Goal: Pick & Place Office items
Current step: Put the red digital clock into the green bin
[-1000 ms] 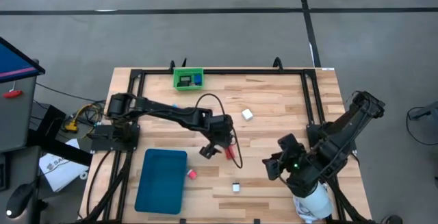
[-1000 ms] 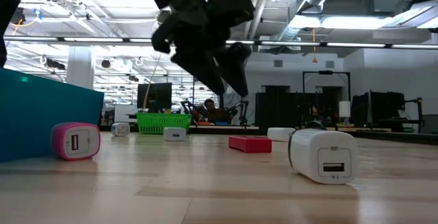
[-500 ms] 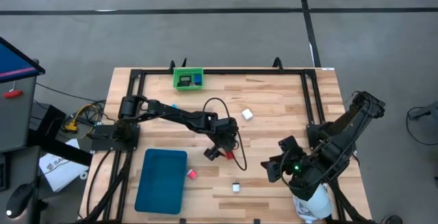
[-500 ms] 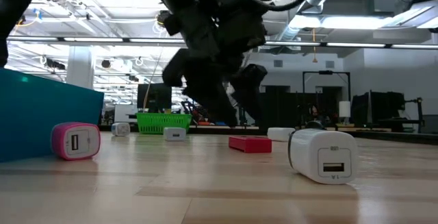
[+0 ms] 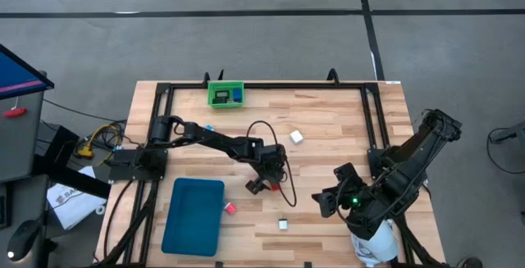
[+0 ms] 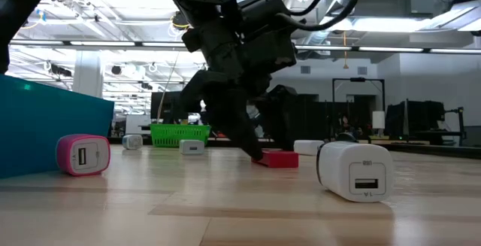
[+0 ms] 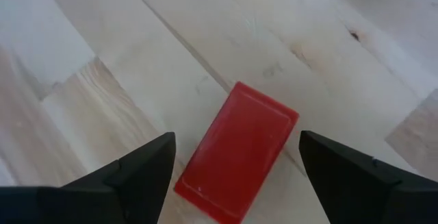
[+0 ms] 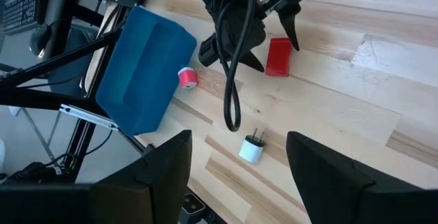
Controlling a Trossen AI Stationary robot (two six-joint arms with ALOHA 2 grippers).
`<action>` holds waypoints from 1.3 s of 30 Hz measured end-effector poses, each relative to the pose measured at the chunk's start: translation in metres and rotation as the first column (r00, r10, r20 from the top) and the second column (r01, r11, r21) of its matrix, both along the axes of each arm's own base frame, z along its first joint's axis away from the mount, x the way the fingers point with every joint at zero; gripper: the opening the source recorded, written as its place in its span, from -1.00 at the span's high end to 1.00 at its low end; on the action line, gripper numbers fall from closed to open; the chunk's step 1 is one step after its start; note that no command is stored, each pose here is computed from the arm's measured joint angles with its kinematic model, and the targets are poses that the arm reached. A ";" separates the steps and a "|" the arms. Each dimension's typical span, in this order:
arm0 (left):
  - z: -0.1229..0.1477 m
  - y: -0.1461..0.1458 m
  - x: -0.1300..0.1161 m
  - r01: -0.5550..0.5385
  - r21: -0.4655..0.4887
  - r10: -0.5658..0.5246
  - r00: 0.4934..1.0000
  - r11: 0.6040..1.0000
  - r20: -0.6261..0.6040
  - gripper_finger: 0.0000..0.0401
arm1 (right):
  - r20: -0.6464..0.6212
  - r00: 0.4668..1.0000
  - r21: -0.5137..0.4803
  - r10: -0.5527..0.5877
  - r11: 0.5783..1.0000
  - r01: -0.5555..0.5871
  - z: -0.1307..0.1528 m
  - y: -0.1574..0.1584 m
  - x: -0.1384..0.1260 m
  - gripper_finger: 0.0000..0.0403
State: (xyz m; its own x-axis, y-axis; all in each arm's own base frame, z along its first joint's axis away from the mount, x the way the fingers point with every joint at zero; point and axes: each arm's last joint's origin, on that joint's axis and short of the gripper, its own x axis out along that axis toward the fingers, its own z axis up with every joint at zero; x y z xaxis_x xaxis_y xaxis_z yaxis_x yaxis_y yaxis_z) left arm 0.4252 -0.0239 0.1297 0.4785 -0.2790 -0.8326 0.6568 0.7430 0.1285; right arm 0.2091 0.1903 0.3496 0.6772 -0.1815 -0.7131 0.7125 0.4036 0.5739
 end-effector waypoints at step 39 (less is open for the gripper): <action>0.081 0.070 -0.037 -0.691 -0.153 0.702 0.711 0.707 0.032 0.20 | 0.028 0.999 -0.075 -0.020 0.997 0.022 0.001 -0.004 0.000 -0.14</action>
